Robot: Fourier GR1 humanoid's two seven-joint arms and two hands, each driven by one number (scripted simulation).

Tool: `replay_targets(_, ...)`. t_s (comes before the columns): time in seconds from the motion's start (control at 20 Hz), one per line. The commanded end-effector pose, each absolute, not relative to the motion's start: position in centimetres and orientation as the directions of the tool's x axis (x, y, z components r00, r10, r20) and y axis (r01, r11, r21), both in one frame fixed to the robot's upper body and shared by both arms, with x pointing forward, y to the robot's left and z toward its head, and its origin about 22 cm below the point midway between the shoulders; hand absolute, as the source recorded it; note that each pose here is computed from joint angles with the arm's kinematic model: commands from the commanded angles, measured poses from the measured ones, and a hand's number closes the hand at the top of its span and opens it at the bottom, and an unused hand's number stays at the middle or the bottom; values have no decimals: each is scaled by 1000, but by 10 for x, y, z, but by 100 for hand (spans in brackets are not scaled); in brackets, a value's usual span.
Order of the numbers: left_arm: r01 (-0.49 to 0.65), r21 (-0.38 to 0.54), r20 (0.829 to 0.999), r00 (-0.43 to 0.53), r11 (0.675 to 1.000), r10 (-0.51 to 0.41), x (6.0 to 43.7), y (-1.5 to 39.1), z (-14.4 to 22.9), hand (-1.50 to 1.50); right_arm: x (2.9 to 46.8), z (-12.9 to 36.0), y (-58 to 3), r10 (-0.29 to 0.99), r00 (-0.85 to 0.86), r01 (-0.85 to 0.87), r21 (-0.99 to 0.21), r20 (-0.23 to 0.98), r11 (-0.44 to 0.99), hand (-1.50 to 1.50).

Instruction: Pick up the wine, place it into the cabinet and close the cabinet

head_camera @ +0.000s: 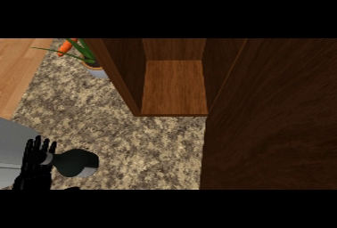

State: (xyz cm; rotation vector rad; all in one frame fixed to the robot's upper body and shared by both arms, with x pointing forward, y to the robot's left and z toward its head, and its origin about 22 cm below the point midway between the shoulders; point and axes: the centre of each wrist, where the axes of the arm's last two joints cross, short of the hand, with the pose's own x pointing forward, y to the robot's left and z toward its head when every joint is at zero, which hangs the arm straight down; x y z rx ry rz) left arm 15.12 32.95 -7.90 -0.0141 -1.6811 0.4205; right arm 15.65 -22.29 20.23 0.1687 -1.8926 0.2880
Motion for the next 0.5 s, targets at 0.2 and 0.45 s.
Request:
replay_targets(0.2,-206,-288,954,-146,935,261,162,332,-100,-150,135,211,-226,-35,-380,-313,-93,924,945,-150)
replay_targets(0.45,-207,-302,951,-136,931,279,162,313,-108,-150,141,204,-230,-42,-394,-287,-80,918,955,-150)
